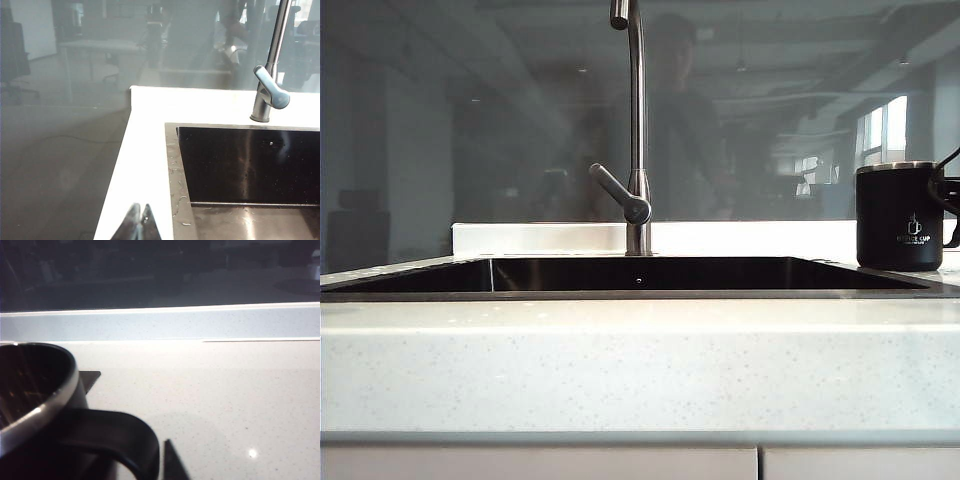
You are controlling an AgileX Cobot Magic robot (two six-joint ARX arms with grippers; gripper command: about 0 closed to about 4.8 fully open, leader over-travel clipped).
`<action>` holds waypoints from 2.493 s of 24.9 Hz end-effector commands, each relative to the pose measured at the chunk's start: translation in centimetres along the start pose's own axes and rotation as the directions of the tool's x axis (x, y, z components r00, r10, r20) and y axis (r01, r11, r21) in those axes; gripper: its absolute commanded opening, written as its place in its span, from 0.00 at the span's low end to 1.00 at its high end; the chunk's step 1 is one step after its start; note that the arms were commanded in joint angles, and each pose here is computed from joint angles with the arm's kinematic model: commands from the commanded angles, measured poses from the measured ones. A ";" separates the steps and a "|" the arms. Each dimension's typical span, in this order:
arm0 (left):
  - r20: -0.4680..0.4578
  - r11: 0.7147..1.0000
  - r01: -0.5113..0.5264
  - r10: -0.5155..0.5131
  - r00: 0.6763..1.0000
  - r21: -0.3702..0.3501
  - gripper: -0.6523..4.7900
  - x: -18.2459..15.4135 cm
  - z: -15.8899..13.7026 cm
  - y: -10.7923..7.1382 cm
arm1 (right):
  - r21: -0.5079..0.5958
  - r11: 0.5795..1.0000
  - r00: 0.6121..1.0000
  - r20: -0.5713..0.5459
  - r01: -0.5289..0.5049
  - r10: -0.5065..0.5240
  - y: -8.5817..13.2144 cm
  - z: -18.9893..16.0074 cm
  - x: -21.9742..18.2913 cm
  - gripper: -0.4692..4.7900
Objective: Pick up the mug next to the sink, go to the faucet to get some water, pour the water into the sink, and finally put the mug back to its place.
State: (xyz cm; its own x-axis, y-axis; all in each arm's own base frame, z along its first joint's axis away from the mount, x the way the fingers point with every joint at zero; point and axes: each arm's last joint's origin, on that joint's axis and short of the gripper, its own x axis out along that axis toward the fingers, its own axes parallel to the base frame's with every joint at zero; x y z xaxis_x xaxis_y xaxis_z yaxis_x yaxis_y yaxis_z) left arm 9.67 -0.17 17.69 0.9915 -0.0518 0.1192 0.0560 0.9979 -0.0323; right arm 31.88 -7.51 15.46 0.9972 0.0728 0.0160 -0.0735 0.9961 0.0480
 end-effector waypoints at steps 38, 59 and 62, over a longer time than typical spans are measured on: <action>0.124 0.991 0.088 -0.075 0.989 -0.103 0.11 0.8 1.4 -0.2 | 0.041 0.961 0.961 -0.031 -0.274 0.275 25.8 17.9 10.7 0.07; 0.041 0.836 0.542 -0.540 0.840 -0.084 0.16 23.0 3.3 -0.5 | 0.037 0.936 0.933 0.097 -0.351 0.346 26.2 20.9 10.9 0.08; 0.098 0.696 0.666 -0.667 0.738 -0.268 0.83 30.9 0.7 -0.4 | 0.037 0.935 0.931 0.113 -0.352 0.346 26.2 21.0 10.8 0.08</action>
State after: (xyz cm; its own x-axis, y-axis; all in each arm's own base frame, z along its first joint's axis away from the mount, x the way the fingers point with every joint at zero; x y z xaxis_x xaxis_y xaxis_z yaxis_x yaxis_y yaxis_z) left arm 38.85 -2.10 21.80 0.7212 -0.6711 0.1718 0.6919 0.7099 -0.1314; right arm 40.86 18.39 36.63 0.9095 0.4095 0.0722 -0.4143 0.9072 0.0728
